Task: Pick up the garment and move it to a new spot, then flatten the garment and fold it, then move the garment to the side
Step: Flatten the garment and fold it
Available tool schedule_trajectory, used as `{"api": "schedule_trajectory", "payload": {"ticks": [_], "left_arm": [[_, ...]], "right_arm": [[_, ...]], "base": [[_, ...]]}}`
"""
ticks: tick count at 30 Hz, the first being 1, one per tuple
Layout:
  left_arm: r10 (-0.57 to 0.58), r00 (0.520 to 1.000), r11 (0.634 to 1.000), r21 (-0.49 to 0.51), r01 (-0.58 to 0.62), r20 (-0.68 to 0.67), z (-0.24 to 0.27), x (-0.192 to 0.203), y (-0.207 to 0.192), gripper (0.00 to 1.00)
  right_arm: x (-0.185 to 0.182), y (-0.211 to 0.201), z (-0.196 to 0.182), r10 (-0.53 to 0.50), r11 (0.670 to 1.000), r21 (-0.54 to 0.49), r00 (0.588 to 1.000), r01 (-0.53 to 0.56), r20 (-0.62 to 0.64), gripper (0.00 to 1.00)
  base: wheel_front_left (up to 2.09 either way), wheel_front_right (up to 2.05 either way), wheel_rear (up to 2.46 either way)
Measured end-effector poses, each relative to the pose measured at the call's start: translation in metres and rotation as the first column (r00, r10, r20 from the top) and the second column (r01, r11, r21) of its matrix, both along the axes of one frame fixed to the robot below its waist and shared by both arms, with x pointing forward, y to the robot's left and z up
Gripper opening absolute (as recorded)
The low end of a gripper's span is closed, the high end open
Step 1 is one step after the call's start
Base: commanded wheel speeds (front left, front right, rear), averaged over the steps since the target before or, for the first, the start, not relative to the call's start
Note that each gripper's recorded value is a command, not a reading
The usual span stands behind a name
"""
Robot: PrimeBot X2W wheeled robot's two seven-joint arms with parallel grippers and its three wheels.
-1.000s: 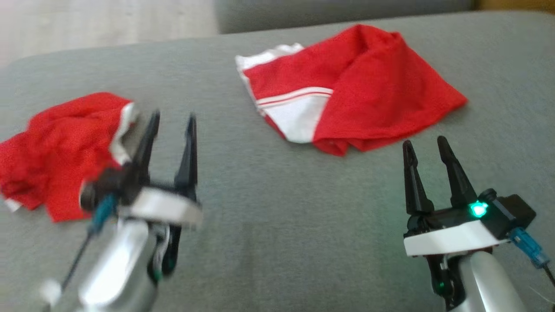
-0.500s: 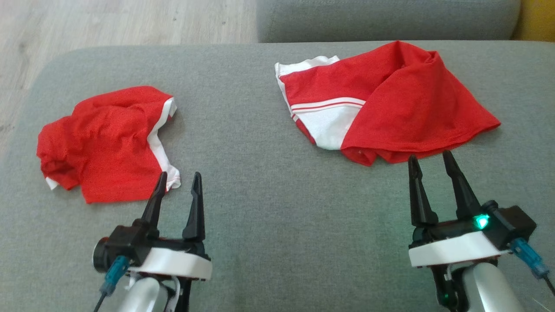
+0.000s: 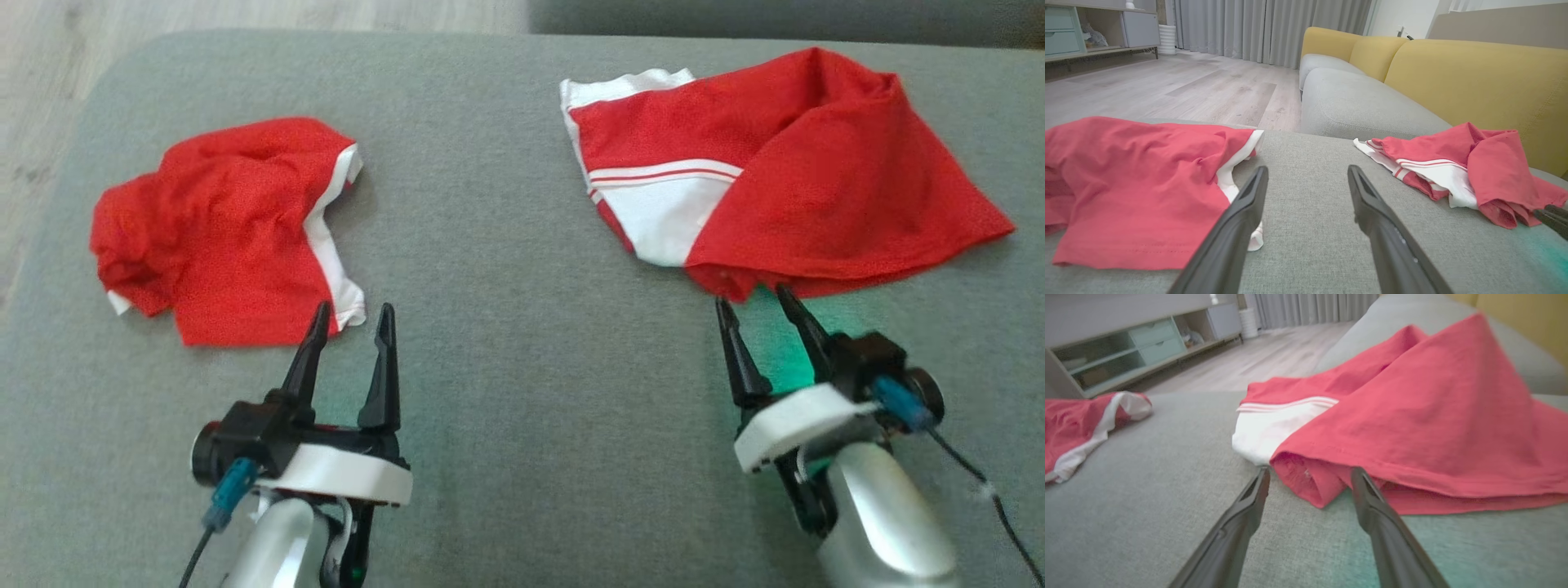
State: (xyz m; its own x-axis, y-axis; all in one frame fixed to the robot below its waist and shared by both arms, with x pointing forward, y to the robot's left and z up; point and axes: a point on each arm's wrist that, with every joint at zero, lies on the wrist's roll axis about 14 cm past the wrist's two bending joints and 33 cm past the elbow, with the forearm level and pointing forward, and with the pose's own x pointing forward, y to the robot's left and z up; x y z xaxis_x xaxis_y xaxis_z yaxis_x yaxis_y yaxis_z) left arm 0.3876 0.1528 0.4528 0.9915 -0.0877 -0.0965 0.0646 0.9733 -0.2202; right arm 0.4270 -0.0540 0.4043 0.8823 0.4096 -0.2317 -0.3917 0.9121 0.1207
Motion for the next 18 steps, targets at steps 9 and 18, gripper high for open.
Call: {"api": "schedule_trajectory", "payload": {"ticks": [9, 18], "left_arm": [[0.045, 0.999, 0.999, 0.005, -0.045, -0.027, -0.009, -0.002, 0.014, 1.0], [0.061, 0.998, 0.998, 0.013, -0.06, -0.025, -0.008, -0.004, 0.021, 1.0]], "right_arm": [[0.015, 0.019, -0.035, 0.071, 0.993, -0.087, 0.993, -0.08, -0.098, 1.0], [0.025, 0.015, -0.03, 0.051, 0.995, -0.08, 0.995, -0.058, -0.089, 0.0]], "base": [[0.0, 0.0, 0.0], [0.0, 0.0, 0.0]]}}
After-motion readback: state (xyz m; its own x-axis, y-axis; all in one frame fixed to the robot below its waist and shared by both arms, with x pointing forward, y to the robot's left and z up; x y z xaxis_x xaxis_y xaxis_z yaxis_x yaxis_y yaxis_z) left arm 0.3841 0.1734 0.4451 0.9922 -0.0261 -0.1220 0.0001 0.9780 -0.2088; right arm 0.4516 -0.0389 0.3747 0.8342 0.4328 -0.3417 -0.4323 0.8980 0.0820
